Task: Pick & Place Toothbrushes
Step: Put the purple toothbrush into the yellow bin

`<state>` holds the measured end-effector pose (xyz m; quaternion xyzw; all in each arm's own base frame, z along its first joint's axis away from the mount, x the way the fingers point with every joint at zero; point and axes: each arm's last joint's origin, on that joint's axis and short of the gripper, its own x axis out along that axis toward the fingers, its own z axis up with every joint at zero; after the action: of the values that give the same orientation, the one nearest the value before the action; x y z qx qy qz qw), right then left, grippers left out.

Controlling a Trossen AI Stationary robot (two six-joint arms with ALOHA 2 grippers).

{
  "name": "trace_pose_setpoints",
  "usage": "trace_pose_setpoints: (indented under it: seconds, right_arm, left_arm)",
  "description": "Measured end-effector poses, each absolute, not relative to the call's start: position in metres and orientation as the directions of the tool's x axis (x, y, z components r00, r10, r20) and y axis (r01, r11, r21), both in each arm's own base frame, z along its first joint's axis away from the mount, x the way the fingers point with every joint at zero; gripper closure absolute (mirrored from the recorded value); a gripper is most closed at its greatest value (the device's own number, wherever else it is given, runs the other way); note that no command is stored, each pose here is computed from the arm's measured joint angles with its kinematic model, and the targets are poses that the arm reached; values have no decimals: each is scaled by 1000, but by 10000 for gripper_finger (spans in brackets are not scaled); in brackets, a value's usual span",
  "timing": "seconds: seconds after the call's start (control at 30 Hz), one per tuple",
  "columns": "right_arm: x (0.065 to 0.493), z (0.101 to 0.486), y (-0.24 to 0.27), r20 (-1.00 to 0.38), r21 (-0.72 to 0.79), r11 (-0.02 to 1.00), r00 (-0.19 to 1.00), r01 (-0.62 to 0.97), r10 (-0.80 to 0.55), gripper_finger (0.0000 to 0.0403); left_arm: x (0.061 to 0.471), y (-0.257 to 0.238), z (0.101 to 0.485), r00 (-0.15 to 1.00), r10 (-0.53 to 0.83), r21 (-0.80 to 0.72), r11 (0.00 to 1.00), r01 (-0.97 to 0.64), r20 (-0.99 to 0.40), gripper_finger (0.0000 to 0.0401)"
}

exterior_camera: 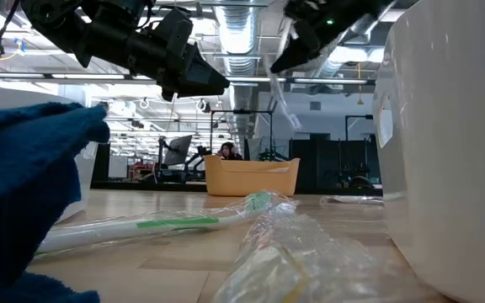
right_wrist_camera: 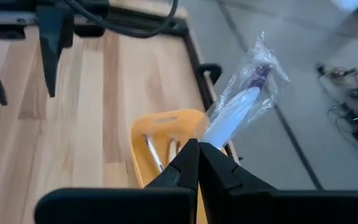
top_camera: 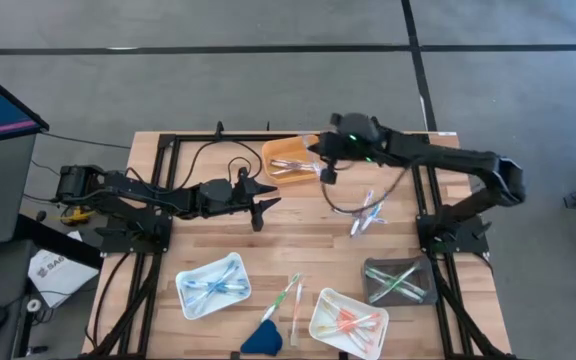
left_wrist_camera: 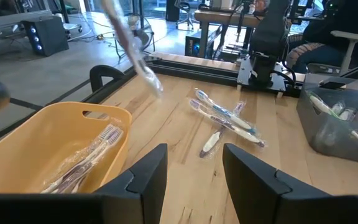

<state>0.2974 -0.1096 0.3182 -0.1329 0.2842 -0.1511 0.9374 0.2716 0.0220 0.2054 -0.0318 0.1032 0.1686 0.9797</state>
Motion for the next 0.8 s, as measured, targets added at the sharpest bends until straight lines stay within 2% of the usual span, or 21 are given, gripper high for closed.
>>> trace_pose_setpoints:
  seconds: [0.13,0.33,0.43,0.8]
  right_arm:
    - [325,321,-134,-627,-310,945,723,107,-288,403]
    - [354,303,-170,-796,-296,954,562,-43,-222,403]
    - [367,296,-180,-820,-304,947,534,-102,-206,403]
    - [399,289,-182,-813,-355,909,551,-216,-187,403]
  left_arm:
    - [271,22,205,920,324,-27,941,-338,-221,252]
    - [269,22,195,893,322,1,941,-339,-315,252]
    - [267,22,192,880,325,12,940,-342,-348,252]
    - [267,22,191,874,330,-40,929,-367,-357,252]
